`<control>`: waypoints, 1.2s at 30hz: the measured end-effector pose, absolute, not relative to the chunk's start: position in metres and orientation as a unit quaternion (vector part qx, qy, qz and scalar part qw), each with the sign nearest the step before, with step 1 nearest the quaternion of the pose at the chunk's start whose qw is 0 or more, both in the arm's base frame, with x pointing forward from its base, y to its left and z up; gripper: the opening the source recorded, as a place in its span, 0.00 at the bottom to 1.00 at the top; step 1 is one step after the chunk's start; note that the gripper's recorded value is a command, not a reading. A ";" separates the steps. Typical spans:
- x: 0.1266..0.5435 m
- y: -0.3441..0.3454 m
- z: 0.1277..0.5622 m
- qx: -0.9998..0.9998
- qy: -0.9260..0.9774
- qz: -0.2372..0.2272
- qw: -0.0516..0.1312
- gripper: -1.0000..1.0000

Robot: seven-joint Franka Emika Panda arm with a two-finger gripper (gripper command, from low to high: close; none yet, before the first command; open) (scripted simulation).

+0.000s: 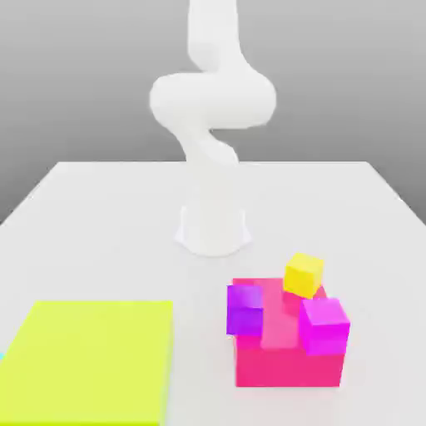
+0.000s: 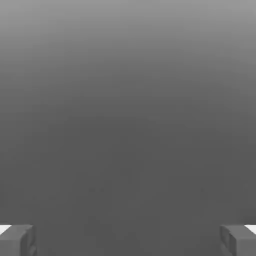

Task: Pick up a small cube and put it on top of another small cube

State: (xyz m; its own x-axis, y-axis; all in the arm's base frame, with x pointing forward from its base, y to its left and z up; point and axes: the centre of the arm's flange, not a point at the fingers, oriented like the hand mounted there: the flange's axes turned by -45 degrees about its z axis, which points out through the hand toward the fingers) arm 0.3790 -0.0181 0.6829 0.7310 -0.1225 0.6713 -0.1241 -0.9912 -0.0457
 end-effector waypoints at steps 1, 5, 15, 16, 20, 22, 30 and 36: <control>0.392 -0.027 0.670 0.933 -0.092 0.348 0.003 0.50; 0.435 -0.066 0.617 0.935 -0.190 0.301 0.008 0.50; 0.490 -0.184 0.462 0.887 -0.423 0.183 0.013 0.50; 0.491 -0.197 0.445 0.878 -0.446 0.171 0.013 0.50; 0.482 -0.255 0.376 0.831 -0.542 0.123 0.013 0.50; 0.478 -0.272 0.340 0.808 -0.580 0.099 0.010 0.50; 0.433 -0.332 0.198 0.696 -0.718 0.007 0.000 0.50; 0.429 -0.335 0.138 0.686 -0.728 0.001 0.000 0.00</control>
